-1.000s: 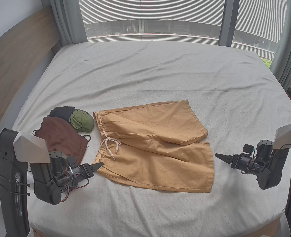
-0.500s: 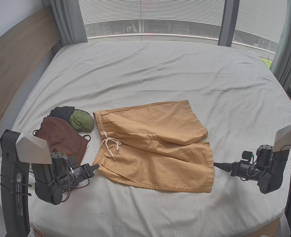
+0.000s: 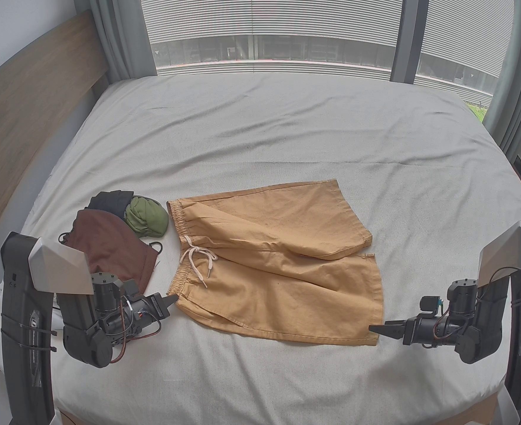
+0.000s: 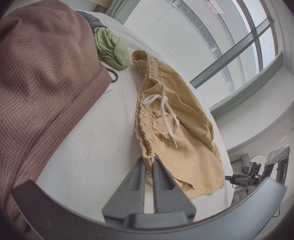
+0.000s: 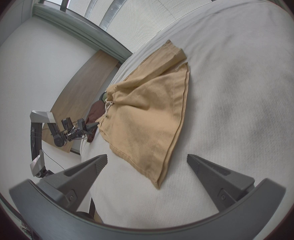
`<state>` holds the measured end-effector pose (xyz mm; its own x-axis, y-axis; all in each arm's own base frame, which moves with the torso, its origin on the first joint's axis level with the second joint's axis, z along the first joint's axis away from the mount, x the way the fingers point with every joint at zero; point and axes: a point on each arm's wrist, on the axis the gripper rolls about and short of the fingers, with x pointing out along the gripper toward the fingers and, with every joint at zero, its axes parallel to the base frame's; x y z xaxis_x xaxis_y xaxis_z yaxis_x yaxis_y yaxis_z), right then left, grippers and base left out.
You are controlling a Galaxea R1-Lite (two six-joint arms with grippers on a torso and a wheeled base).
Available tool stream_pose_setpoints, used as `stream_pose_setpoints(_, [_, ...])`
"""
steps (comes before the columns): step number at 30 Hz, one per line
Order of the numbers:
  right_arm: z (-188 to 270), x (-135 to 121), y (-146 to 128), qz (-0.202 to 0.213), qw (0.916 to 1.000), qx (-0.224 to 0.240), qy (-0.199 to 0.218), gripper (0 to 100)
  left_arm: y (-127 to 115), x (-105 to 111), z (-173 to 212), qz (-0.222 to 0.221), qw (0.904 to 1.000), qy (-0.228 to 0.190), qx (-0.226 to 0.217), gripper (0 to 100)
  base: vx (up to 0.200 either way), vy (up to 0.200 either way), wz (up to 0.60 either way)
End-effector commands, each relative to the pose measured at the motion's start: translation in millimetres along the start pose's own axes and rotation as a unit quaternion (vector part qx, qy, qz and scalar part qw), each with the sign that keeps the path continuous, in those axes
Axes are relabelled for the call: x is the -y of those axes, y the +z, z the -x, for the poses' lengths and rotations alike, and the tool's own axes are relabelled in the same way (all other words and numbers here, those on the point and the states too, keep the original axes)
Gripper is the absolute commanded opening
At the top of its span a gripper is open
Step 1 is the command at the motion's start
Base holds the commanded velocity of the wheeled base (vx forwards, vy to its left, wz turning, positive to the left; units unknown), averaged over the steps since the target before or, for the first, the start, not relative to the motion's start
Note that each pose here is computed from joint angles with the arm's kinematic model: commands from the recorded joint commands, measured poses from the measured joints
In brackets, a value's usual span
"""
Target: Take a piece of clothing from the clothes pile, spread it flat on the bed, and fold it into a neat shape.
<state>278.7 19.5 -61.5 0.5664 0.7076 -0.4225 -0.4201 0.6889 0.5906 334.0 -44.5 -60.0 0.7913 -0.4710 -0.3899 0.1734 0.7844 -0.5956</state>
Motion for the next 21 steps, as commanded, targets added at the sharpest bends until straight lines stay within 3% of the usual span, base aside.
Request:
stream_pose_setpoints(1, [-9, 2, -16, -0.007, 0.9995, -0.030, 0.002, 100, 0, 1, 0, -0.001, 1.0000, -0.001, 0.001, 0, 0.000, 0.000, 0.00])
stream_pose_setpoints(15, [-21, -4, -24, -0.001, 0.9989, -0.047, 0.001, 100, -1, 2, -1, -0.002, 1.0000, -0.003, -0.001, 0, 0.000, 0.000, 0.00])
stream_pose_setpoints(16, [-21, -3, -24, -0.001, 0.9989, -0.046, 0.001, 0, -1, 2, -1, -0.002, 1.0000, -0.003, -0.001, 0, 0.000, 0.000, 0.00])
stream_pose_setpoints(21, [-21, -3, -23, 0.000, 0.9990, -0.045, 0.001, 0, -1, 2, -1, -0.003, 1.0000, -0.003, -0.001, 0, 0.000, 0.000, 0.00])
